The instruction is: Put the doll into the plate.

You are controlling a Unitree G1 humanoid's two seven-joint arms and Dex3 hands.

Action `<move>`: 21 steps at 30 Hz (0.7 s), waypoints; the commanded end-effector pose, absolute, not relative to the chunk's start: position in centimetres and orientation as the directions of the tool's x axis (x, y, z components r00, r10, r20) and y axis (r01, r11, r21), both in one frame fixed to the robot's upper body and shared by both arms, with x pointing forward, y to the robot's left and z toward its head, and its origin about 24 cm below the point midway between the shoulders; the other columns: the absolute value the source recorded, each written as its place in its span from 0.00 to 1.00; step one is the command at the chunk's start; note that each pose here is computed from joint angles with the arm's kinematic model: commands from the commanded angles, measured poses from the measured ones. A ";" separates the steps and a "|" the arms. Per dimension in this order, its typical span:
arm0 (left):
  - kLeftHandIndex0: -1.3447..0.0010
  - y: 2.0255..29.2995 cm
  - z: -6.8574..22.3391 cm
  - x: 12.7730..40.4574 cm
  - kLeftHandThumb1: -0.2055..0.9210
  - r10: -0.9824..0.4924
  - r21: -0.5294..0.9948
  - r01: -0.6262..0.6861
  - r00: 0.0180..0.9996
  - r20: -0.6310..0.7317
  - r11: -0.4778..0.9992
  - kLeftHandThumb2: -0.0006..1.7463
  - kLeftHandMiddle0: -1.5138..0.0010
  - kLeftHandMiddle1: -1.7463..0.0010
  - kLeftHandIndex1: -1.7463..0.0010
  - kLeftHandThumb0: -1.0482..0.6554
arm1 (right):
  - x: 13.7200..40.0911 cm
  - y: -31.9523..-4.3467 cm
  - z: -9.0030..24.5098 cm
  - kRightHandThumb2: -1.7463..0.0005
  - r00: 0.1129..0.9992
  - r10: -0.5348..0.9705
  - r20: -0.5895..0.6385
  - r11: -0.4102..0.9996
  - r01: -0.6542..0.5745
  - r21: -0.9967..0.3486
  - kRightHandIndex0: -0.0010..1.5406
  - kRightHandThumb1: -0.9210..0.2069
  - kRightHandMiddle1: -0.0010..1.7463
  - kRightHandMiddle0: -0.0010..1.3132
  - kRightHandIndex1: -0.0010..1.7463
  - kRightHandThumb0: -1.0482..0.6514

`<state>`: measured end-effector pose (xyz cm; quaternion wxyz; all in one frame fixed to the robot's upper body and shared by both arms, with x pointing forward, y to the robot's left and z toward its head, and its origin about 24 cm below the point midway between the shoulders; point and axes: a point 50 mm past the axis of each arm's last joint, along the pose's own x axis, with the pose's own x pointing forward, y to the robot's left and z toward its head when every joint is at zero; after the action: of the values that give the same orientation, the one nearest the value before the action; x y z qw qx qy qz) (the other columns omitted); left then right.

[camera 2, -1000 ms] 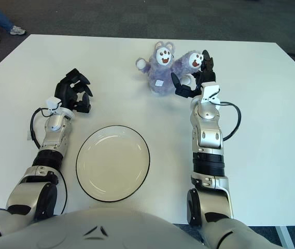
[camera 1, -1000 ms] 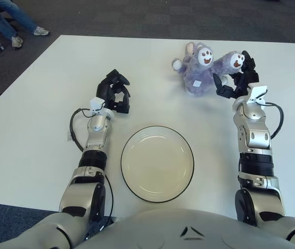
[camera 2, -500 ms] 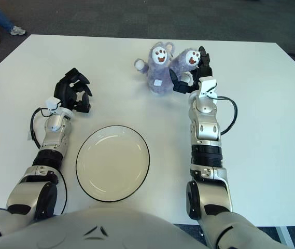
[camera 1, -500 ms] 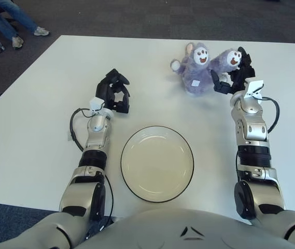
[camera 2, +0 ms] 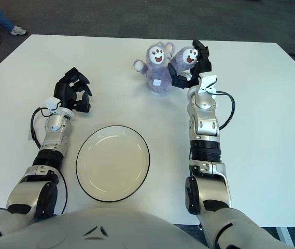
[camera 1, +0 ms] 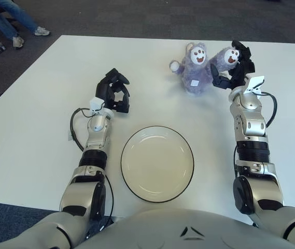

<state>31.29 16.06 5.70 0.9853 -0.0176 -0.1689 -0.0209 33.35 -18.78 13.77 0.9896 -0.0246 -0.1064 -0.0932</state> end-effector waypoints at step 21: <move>0.39 16.0 2.1 29.4 0.07 0.002 -0.047 0.009 0.975 0.222 0.999 1.00 0.37 0.00 0.13 0.61 | 32.8 -18.6 14.3 0.21 0.952 -0.149 0.267 0.989 0.143 0.039 0.50 0.63 0.95 0.35 0.94 0.62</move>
<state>31.32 16.04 5.82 0.9841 -0.0160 -0.1763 -0.0127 33.14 -18.32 14.15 0.9895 0.0037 -0.1249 -0.0732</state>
